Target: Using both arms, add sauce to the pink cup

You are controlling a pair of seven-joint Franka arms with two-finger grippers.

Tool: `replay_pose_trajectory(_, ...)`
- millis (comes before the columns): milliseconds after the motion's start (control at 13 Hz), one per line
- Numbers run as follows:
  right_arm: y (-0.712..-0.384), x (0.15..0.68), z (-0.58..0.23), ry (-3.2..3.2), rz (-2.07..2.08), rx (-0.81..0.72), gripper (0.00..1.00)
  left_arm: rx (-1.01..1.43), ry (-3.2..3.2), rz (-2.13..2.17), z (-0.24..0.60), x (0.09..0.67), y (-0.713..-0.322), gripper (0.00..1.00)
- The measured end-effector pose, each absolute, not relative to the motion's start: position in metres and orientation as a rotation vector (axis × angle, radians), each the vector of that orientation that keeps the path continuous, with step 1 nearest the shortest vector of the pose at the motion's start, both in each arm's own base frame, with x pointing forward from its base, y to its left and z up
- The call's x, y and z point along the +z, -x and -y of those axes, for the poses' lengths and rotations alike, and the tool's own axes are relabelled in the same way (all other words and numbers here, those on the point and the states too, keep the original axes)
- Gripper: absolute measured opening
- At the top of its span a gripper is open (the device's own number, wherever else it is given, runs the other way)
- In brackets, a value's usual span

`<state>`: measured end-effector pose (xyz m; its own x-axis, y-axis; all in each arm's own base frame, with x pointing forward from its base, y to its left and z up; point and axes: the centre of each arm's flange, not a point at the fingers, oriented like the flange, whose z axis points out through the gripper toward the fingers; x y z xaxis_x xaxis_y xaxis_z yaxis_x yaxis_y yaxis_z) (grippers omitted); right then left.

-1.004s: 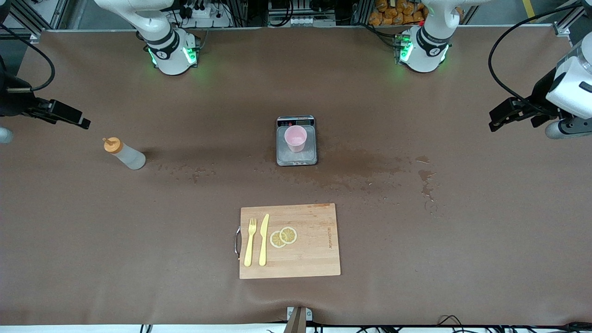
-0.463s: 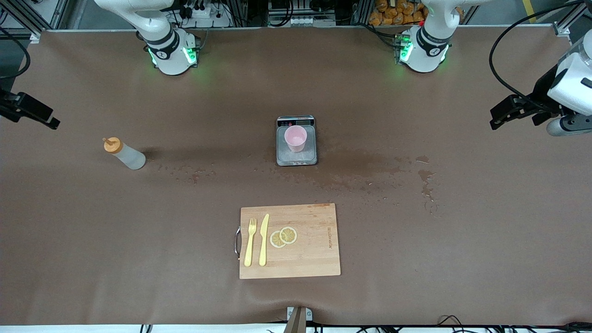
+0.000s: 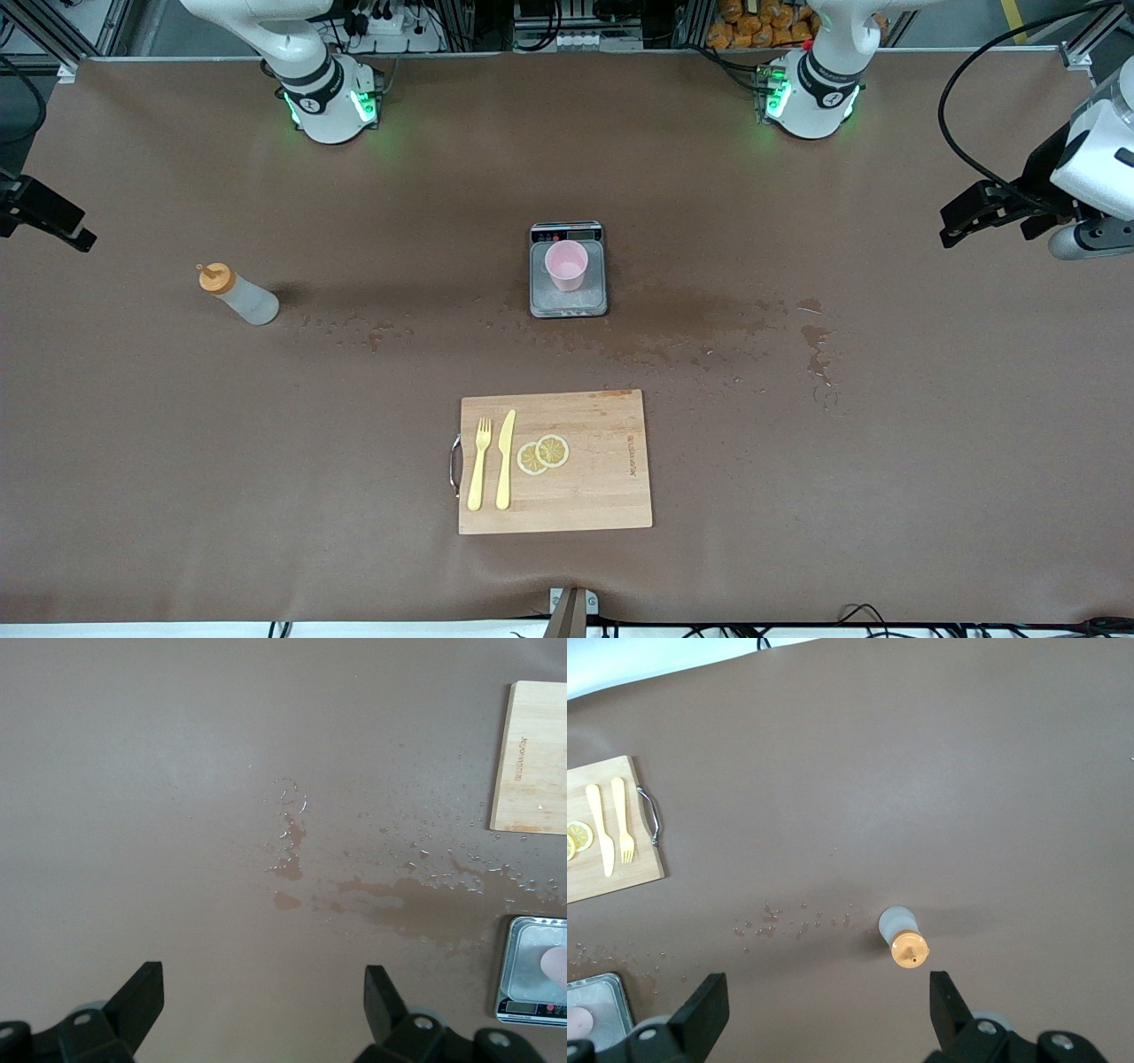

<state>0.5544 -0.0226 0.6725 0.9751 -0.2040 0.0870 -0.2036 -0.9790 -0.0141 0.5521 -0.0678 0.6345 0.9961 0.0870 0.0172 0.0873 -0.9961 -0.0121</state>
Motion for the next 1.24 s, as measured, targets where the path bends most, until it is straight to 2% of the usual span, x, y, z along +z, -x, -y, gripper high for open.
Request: replay_pose_trajectory(1235, -0.556, 0.671, 0.016, 3.124, -0.302, -0.14, 1.0, -0.072, 3.129, 0.141, 0.066, 0.651, -0.552, 1.0)
